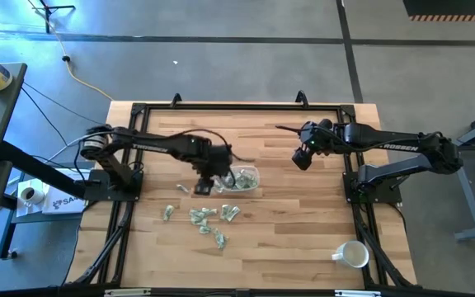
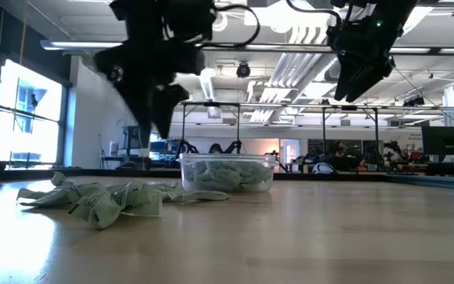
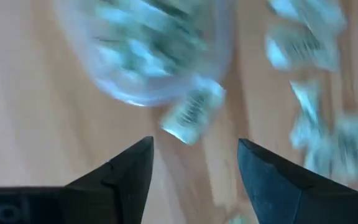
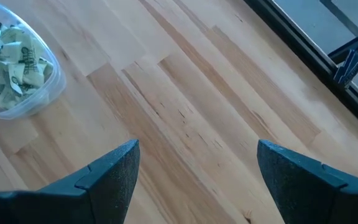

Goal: Pick and place Stevia / Truvia into bins
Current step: Put the stevia packet into the transparent container

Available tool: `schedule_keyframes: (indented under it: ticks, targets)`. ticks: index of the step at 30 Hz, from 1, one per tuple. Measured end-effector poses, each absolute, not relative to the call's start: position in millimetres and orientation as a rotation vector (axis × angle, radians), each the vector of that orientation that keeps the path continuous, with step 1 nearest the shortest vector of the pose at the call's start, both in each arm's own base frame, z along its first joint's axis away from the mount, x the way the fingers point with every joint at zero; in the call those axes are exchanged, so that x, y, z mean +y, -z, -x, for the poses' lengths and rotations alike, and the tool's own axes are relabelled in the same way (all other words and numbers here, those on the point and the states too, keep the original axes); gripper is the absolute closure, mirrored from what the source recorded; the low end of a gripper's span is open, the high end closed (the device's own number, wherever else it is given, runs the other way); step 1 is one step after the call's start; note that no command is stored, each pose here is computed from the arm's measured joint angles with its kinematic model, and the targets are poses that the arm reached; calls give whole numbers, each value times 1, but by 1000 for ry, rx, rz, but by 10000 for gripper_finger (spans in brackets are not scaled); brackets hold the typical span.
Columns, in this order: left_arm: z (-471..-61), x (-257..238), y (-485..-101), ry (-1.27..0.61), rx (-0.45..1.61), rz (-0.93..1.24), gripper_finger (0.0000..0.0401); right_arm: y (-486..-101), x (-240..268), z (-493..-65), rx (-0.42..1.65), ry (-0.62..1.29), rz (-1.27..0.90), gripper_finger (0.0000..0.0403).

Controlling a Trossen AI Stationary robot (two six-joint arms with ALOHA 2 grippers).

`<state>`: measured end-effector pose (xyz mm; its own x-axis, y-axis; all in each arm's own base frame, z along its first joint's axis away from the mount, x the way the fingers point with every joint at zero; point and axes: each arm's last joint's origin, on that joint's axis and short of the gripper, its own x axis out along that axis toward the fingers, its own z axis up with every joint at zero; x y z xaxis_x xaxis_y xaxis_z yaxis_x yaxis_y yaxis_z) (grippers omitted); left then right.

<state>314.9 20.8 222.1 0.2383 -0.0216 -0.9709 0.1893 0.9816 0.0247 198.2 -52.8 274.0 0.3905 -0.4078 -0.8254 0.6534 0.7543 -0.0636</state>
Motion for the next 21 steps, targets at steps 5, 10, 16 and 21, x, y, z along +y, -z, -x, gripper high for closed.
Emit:
schedule_keyframes:
  ticks: [5,10,16,21]
  targets:
    - [-308,18,-198,279,1325,-347,156,-274,-53,-198,955,688,-277,89]
    - [-310,18,-181,281,1219,-407,177,-274,-53,-198,959,688,-279,89]
    - [-303,16,-161,344,1278,-357,183,-274,-53,-197,966,694,-277,89]
    - [-310,16,-149,355,1259,-337,184,-274,-53,-197,963,708,-279,89]
